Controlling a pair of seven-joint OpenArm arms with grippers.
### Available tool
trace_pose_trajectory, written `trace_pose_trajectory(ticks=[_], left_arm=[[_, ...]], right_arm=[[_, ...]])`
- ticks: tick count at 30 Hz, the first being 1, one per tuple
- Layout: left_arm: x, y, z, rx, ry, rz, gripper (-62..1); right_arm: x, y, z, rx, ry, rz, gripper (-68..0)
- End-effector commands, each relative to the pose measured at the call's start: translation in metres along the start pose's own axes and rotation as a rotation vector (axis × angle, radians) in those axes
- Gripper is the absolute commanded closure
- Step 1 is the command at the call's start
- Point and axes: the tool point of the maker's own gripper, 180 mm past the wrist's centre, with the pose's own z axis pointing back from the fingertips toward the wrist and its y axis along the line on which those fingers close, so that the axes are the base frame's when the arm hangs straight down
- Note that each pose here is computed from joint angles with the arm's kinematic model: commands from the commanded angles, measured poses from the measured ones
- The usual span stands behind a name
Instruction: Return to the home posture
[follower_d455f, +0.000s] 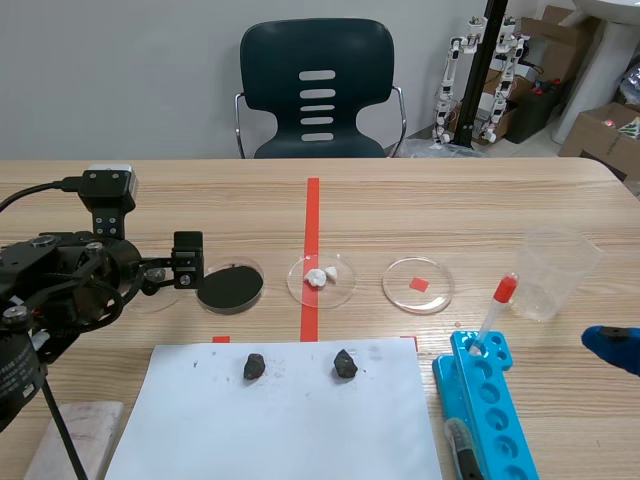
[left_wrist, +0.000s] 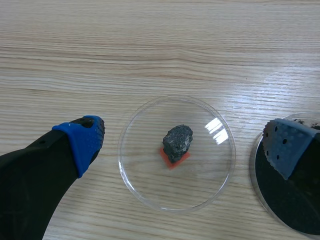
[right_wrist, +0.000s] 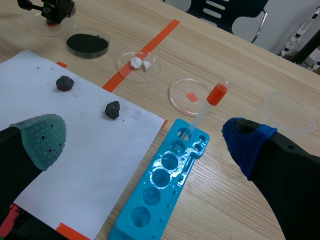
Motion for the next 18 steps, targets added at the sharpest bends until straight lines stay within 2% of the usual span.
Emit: trace_pose_trajectory(ticks=[1, 18], left_arm=[[0.0102, 0.0014, -0.0004, 0.005, -0.03, 0.005, -62.3], [0.0119, 0.0015, 0.0, 0.004, -0.044, 0.005, -62.3]], right_arm=[[0.0128, -0.003, -0.0034, -0.006, -0.045, 0.005, -67.9], [0.0128, -0.003, -0.0034, -0.006, -0.045, 0.005, -67.9]])
